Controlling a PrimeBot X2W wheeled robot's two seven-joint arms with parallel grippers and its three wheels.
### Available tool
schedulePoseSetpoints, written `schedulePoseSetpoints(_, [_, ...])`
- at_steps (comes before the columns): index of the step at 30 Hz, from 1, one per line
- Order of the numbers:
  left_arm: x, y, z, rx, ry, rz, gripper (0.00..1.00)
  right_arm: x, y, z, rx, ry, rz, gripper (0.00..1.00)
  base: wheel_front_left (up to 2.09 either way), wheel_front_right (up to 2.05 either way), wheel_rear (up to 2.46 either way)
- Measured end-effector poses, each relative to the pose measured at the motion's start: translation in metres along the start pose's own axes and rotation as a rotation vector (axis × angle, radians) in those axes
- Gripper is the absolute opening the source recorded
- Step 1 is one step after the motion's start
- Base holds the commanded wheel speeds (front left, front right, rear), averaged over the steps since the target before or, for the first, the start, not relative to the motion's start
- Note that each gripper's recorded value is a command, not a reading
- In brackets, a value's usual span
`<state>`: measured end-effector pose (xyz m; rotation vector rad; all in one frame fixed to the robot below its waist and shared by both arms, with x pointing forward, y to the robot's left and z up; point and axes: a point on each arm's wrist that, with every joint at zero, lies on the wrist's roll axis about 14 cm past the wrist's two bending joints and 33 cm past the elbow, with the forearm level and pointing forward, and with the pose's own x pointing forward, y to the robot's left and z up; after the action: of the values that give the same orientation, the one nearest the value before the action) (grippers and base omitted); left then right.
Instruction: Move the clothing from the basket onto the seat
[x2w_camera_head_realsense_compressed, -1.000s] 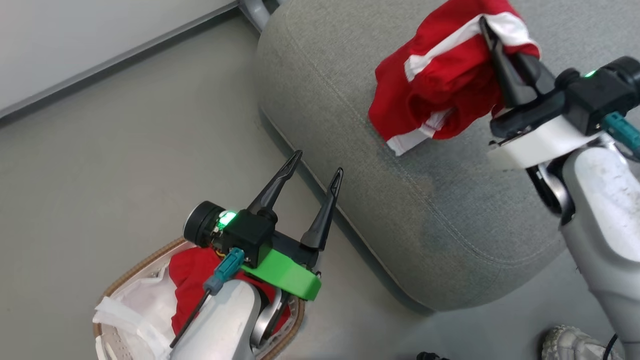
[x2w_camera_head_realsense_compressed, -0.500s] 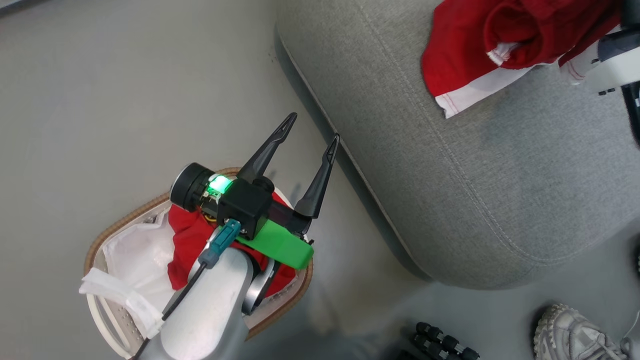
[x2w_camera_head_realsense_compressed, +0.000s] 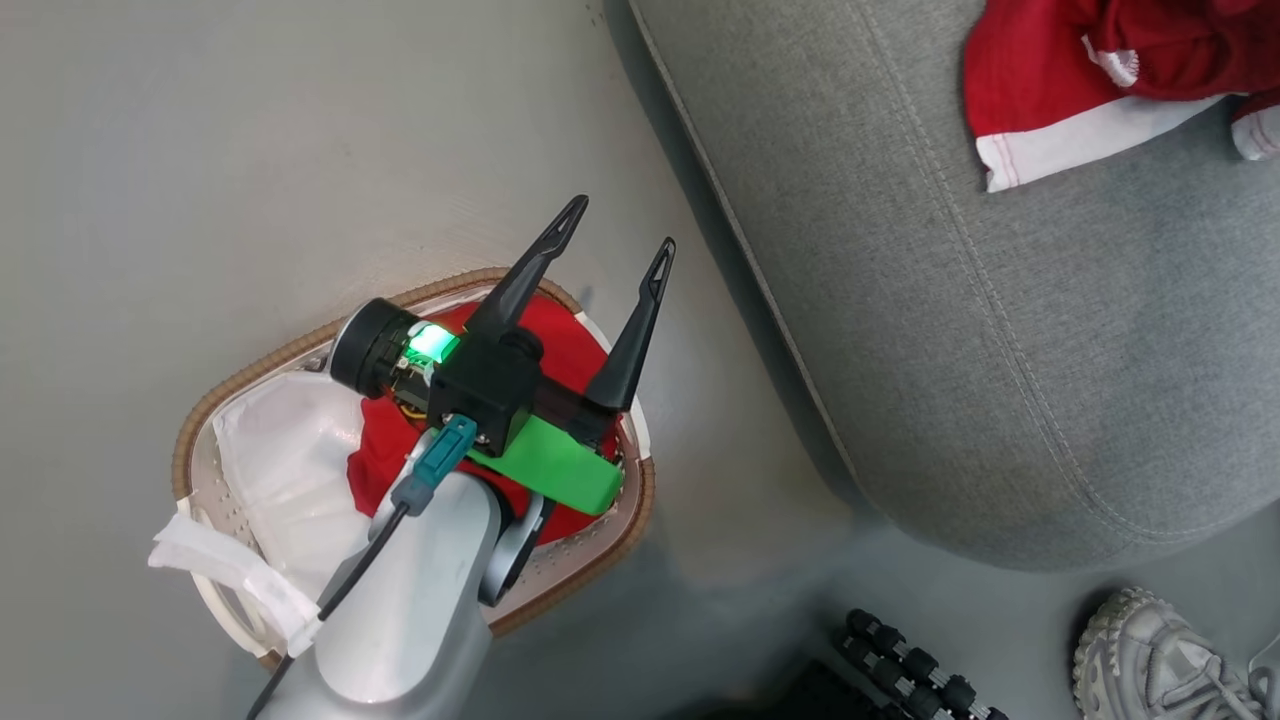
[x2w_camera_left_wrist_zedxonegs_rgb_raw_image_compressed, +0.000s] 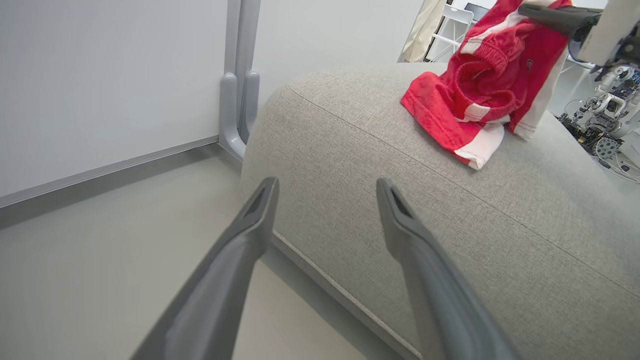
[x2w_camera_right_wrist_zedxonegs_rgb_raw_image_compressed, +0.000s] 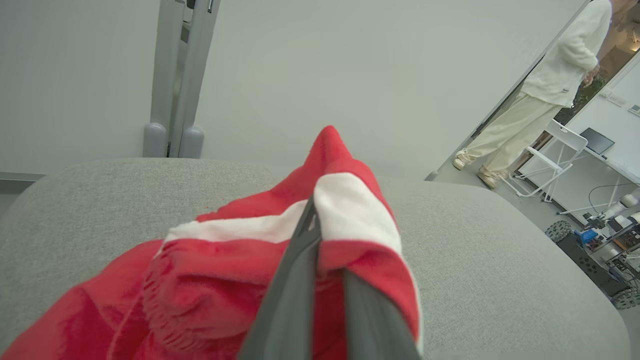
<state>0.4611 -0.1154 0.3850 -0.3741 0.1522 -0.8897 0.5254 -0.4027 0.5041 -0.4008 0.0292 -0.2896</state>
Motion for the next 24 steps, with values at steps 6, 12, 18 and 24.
schedulePoseSetpoints(6, [0.0, 0.002, -0.001, 0.007, 0.009, 0.004, 1.0, -0.012, -0.005, -0.012, -0.002, 0.034, -0.028, 1.0, 0.0, 0.0, 0.0])
schedulePoseSetpoints(12, [0.001, -0.005, 0.006, 0.025, 0.005, -0.011, 1.0, -0.034, -0.003, -0.015, 0.011, 0.05, -0.029, 1.0, 0.0, 0.0, 0.0])
schedulePoseSetpoints(18, [-0.001, -0.007, 0.021, 0.046, -0.015, 0.002, 1.0, -0.059, 0.008, -0.021, 0.043, 0.077, -0.004, 1.0, 0.0, 0.0, 0.0])
schedulePoseSetpoints(24, [-0.011, -0.002, 0.038, 0.067, -0.036, 0.054, 1.0, -0.08, 0.031, -0.015, 0.098, 0.07, 0.054, 1.0, 0.0, 0.0, 0.0])
